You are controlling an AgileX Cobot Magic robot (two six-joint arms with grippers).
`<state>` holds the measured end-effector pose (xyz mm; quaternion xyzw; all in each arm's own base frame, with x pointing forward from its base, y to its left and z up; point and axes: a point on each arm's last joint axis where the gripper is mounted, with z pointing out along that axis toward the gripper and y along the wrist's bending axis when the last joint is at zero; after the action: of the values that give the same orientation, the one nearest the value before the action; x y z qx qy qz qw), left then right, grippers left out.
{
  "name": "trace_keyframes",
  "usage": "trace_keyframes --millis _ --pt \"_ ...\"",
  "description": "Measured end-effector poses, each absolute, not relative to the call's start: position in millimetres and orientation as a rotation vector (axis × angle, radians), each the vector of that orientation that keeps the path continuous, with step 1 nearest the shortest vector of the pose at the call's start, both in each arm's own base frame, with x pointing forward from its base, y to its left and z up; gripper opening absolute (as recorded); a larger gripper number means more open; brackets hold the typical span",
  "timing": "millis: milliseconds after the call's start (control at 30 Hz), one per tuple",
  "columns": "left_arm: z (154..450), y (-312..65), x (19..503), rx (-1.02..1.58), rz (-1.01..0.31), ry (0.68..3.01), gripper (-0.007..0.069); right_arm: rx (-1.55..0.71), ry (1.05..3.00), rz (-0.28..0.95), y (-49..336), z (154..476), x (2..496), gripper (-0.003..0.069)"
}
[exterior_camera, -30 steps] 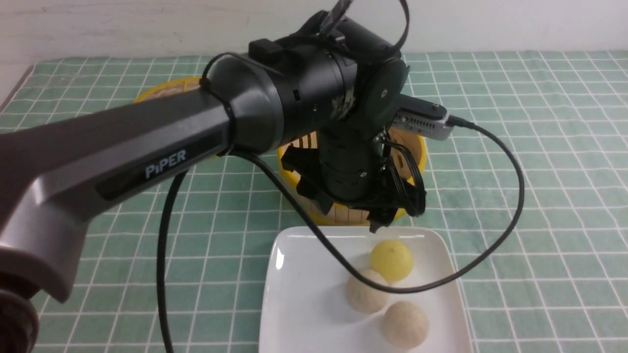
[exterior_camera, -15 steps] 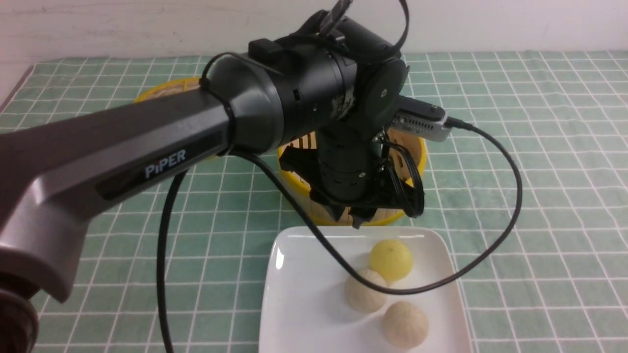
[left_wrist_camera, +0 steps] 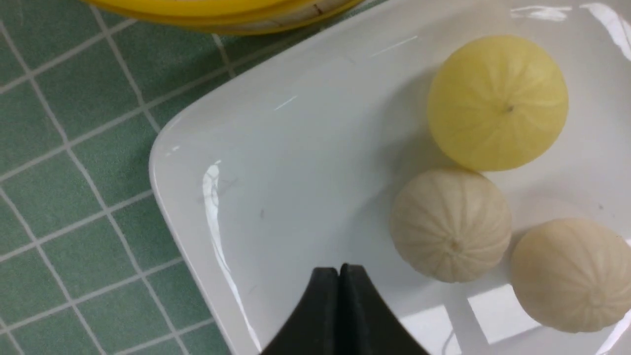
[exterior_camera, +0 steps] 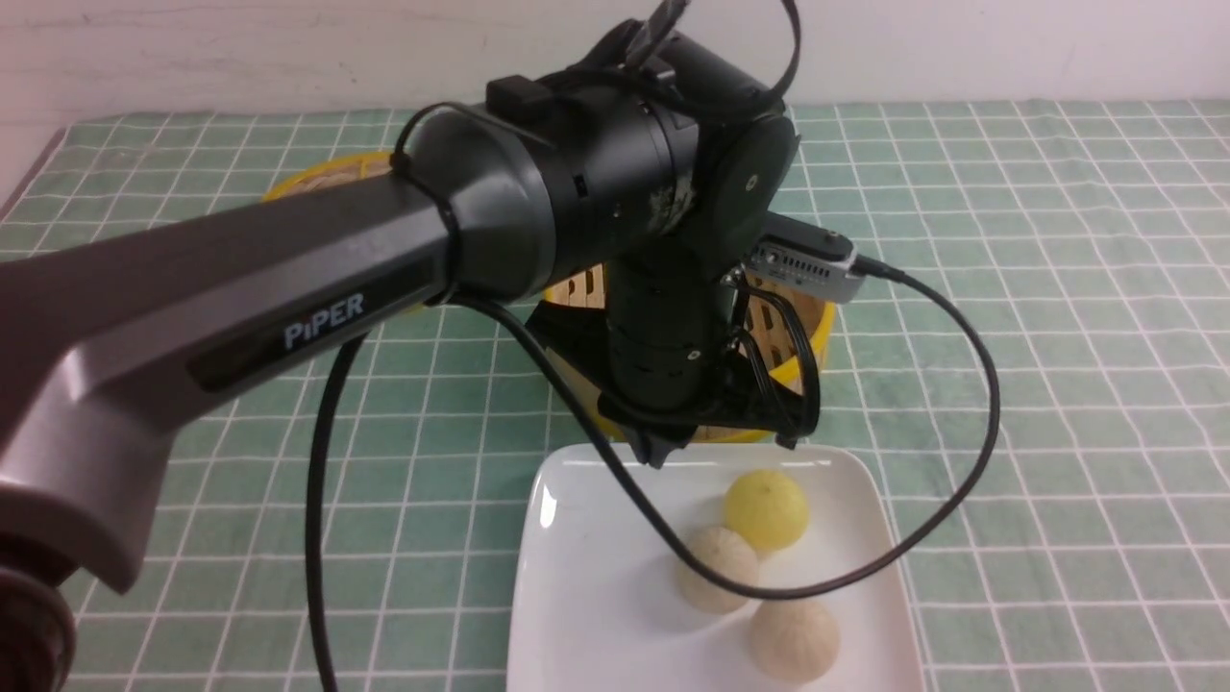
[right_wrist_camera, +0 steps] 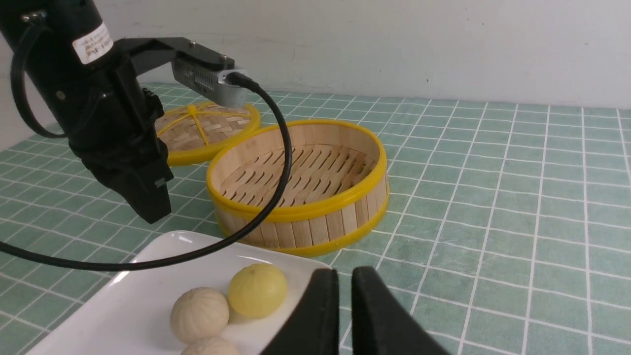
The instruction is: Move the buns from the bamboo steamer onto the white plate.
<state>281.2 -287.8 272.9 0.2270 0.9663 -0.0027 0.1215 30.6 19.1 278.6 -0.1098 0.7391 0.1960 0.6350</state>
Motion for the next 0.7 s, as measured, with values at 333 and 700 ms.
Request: trace_keyframes --millis 333,700 --pt "273 -287 282 0.617 -0.001 2.827 0.0001 -0.247 1.663 0.450 17 279 26 0.0080" --pt "274 -286 283 0.643 0.033 2.805 0.0004 -0.039 1.753 0.232 10 233 40 0.0091"
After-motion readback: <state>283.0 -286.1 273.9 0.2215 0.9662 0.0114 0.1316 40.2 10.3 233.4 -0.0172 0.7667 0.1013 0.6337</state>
